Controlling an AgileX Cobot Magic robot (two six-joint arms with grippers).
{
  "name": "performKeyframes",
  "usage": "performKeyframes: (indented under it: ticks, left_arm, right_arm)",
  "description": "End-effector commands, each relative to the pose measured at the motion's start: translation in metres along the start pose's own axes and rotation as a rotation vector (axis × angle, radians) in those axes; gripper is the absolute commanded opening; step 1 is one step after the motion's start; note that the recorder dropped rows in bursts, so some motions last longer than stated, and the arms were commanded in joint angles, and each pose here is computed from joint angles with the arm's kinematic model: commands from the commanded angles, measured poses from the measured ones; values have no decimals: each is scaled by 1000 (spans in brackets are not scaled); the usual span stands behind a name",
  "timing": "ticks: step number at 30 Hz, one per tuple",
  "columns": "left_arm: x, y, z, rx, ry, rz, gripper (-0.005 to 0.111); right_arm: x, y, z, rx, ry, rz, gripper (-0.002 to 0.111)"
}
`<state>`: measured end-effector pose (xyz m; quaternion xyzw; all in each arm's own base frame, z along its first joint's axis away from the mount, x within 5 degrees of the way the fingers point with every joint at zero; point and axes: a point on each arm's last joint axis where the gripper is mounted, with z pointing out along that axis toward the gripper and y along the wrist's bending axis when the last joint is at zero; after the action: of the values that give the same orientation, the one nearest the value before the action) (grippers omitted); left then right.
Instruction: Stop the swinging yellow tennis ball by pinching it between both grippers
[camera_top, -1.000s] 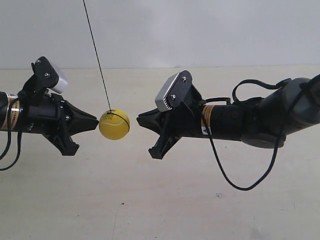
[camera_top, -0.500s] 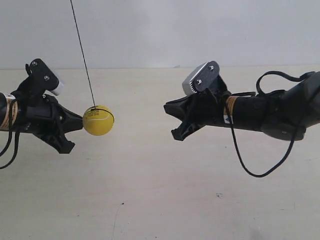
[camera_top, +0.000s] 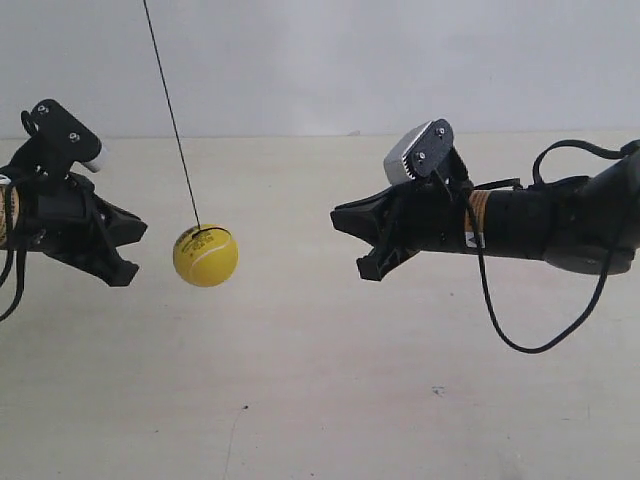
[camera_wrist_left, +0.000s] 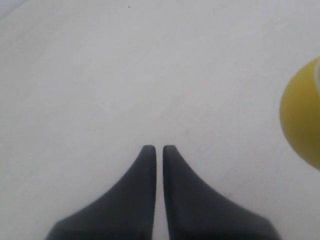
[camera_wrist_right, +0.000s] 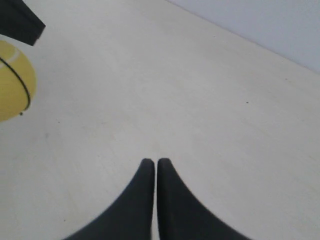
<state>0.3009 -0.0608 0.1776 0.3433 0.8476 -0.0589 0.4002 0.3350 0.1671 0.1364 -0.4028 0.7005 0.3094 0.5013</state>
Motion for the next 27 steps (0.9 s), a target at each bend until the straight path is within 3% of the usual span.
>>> performKeyframes:
  ticks: [1, 6, 16, 21, 27]
  left_arm:
    - [-5, -5, -2, 59, -44, 0, 5]
    - [-10, -15, -3, 167, -101, 41, 5]
    - [-11, -17, -4, 187, -113, 42, 5]
    - [-13, -15, -4, 173, -135, 9, 5]
    - [-17, -15, -9, 162, -149, -26, 5]
  right_arm:
    - [-3, 4, 0, -57, -35, 7, 0]
    - [2, 12, 6, -131, -99, 36, 0]
    - [-1, 24, 13, -167, -104, 26, 0]
    - [-10, 9, 10, 19, -66, 20, 0]
    - [-64, 6, -21, 175, -63, -60, 0]
